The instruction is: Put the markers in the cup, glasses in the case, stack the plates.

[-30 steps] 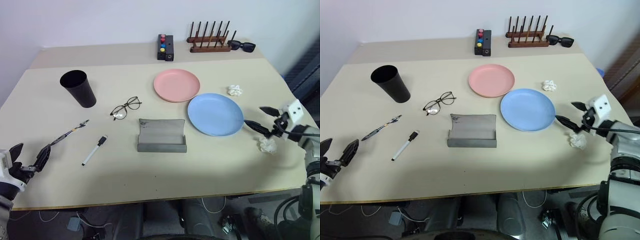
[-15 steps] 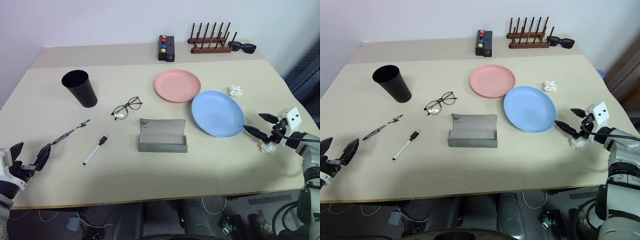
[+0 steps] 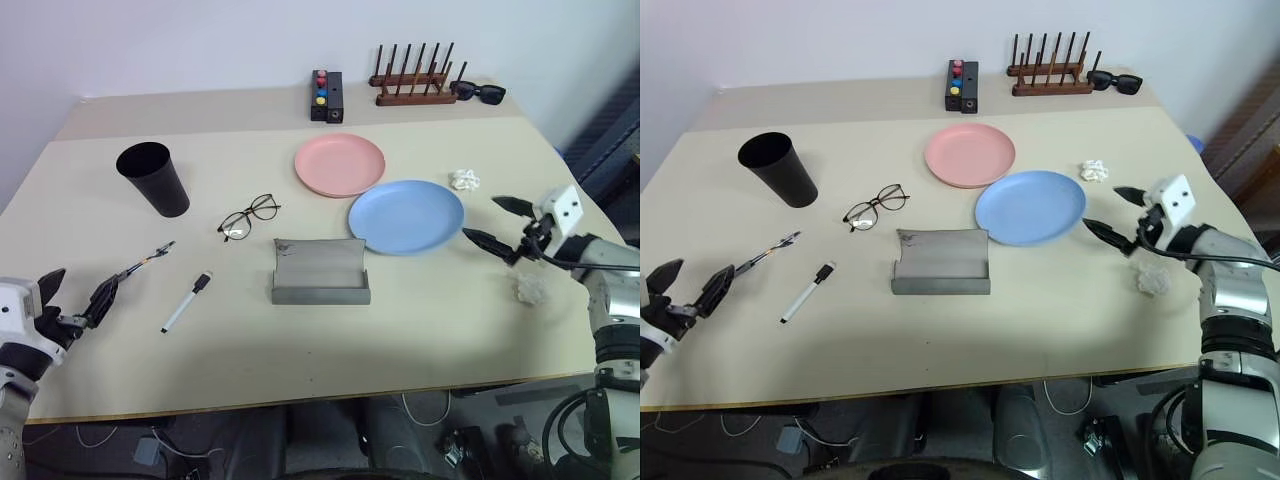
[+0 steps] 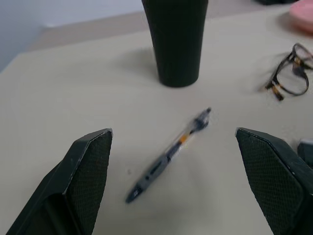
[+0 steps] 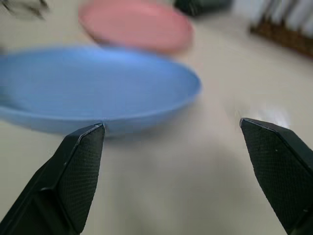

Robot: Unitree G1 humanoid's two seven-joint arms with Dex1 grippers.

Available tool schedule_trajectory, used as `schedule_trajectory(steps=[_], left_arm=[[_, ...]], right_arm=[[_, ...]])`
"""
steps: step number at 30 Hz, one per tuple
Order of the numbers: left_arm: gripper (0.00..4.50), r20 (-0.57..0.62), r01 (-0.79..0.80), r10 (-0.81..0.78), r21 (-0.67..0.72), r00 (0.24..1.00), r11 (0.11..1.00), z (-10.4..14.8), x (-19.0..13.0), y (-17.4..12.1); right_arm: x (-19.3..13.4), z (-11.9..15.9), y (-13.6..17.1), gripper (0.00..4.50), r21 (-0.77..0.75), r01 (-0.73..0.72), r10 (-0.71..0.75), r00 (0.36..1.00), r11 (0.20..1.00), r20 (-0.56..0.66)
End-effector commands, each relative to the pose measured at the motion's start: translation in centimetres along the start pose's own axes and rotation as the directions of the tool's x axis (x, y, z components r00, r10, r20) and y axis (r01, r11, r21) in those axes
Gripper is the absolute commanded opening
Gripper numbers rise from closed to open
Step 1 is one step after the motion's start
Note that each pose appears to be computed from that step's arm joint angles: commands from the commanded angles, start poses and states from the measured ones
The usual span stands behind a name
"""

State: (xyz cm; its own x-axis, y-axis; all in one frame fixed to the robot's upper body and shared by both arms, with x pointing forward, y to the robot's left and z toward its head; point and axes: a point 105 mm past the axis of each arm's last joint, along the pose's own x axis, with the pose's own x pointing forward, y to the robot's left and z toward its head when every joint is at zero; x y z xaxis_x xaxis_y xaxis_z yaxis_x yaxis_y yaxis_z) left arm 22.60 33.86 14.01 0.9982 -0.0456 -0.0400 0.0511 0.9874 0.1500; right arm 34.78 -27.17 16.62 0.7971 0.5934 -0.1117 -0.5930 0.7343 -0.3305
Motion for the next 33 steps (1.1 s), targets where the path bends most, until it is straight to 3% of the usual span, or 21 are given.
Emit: schedule_trajectory(steps=[1,14,33], left_arm=[[4.32,-0.012,0.080,-0.080,-0.003,0.997,0.997,0.5,0.6,-1.1],[4.32,-0.048,0.156,-0.156,0.004,0.987,0.988,1.1,1.7,-2.6],[4.32,-0.044,0.179,-0.178,0.001,0.983,0.984,1.7,2.4,-3.6]], right_arm=[[-0.5,1.2,0.6,4.50,0.023,0.026,-0.027,0.999,0.999,0.030],[-3.0,0.7,1.0,4.50,0.043,0.063,-0.063,0.998,0.997,-0.013],[-3.8,-1.3,0.2,4.50,0.057,0.074,-0.072,0.997,0.996,-0.022]])
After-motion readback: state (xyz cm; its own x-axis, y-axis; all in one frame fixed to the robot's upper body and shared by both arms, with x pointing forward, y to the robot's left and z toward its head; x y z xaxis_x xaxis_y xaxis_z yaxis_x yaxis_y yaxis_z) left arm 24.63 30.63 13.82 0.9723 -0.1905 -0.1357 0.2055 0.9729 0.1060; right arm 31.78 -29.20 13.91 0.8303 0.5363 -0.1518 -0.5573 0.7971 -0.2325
